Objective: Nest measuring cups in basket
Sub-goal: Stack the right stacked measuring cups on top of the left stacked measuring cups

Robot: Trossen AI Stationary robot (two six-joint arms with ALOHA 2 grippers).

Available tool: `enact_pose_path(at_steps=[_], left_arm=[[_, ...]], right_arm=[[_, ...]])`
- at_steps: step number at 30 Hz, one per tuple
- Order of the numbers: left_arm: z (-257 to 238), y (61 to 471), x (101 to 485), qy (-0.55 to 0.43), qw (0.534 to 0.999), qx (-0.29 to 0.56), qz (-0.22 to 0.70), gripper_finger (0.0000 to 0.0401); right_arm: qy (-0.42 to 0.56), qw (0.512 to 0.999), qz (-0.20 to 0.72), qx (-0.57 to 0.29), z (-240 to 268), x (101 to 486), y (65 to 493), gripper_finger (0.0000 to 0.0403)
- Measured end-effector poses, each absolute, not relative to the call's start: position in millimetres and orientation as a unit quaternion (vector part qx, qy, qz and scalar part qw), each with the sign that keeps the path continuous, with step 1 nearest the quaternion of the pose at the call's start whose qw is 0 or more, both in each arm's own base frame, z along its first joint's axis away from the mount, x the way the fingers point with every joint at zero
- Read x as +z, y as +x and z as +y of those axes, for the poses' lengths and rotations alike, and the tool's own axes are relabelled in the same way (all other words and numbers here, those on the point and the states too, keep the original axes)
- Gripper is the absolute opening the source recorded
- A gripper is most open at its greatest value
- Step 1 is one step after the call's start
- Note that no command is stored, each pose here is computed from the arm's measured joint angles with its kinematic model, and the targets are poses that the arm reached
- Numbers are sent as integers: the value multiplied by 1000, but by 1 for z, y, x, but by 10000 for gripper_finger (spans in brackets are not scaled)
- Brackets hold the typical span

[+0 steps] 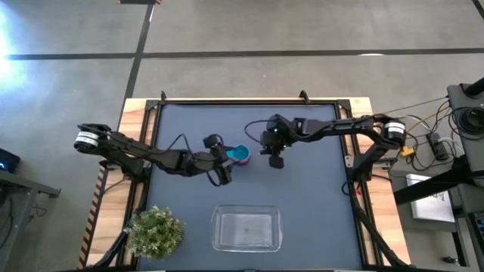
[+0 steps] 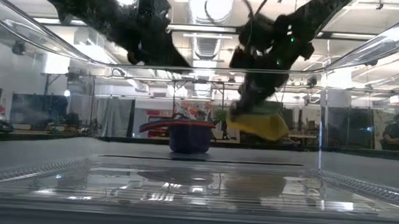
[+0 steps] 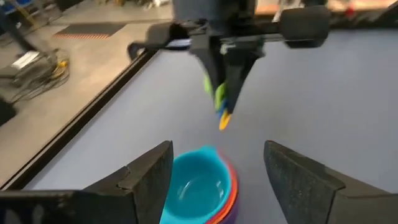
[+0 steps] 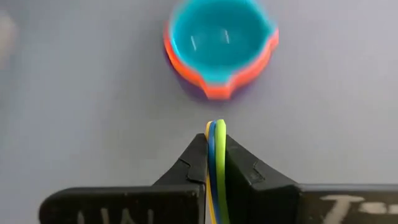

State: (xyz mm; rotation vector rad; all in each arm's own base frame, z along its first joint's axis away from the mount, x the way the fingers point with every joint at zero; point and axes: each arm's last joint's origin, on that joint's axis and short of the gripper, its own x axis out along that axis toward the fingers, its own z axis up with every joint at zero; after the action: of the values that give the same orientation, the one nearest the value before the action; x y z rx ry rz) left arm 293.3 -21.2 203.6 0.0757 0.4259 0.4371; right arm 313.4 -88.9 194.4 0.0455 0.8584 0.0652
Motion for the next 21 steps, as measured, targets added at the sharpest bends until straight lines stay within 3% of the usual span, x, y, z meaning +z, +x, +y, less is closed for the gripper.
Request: enact_pose_path(at_steps=[11,21], left_arm=[[-19,302,219,17,978,152,141,260],[-14,307,228,9,982,137,127,236]], right_arm=[[74,958,260,93,-84,239,319,11],[89,968,195,130,-81,253,324,11]])
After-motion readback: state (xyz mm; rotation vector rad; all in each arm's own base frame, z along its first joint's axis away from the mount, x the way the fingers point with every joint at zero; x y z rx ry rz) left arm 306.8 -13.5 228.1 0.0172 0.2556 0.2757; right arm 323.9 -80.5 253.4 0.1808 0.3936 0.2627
